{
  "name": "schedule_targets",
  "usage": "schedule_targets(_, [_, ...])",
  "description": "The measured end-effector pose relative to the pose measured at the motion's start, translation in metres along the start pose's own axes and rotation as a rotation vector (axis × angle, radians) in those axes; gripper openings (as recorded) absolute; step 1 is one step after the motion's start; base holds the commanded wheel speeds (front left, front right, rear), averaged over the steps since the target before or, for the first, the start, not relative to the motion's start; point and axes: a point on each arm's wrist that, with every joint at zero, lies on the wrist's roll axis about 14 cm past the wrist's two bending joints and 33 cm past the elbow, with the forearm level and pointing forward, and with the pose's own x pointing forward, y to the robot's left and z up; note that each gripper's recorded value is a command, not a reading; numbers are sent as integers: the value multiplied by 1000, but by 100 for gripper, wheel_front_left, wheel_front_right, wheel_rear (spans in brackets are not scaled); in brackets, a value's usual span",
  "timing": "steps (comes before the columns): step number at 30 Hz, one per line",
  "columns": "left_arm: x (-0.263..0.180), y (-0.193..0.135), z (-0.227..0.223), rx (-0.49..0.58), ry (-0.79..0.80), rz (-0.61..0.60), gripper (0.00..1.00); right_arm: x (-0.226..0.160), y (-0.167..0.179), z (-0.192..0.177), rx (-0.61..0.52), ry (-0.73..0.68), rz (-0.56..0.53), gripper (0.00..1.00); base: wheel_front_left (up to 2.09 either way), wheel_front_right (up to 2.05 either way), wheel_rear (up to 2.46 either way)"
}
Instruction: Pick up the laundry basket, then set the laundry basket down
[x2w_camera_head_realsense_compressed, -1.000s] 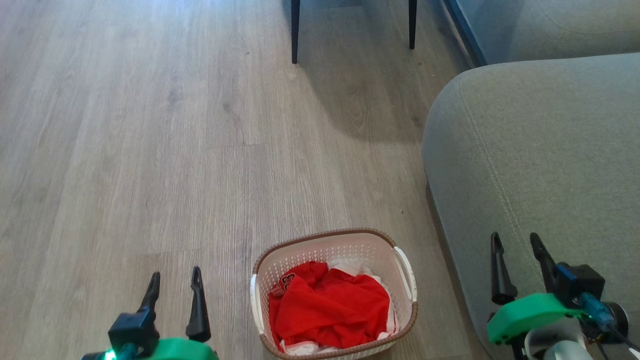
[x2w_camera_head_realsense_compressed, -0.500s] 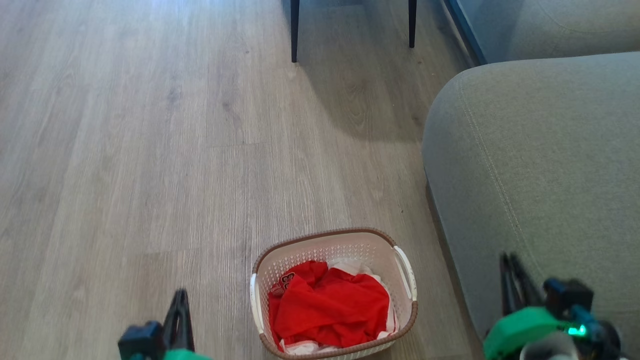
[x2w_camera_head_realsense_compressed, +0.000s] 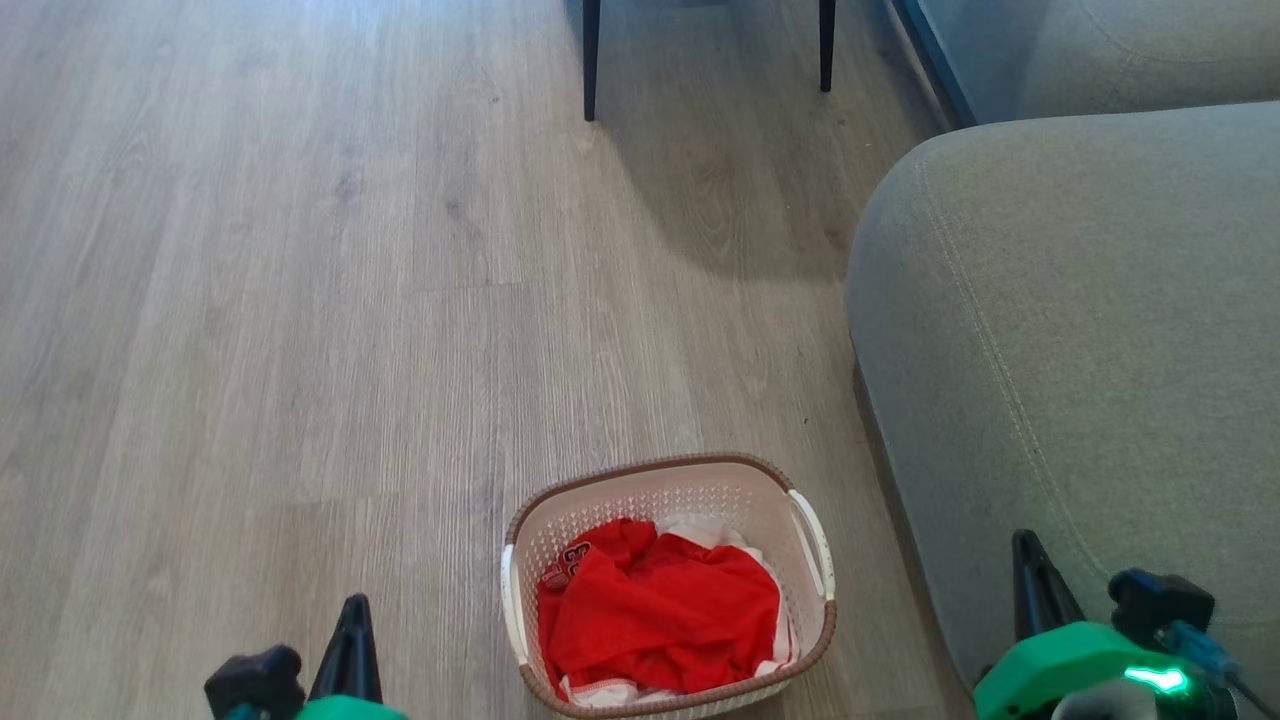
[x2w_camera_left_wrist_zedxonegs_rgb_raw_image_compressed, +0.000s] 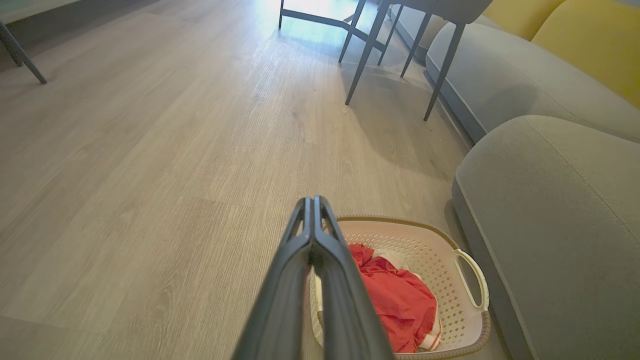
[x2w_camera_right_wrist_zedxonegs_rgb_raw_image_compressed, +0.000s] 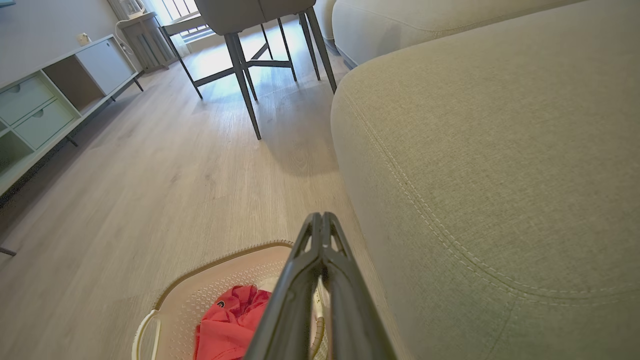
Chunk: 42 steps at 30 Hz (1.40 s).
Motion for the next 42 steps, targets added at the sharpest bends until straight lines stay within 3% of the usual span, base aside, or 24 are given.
schedule_targets(42, [23,15,4,-488,75,34,0,11,-18,6,480,1,-92,0,0,0,0])
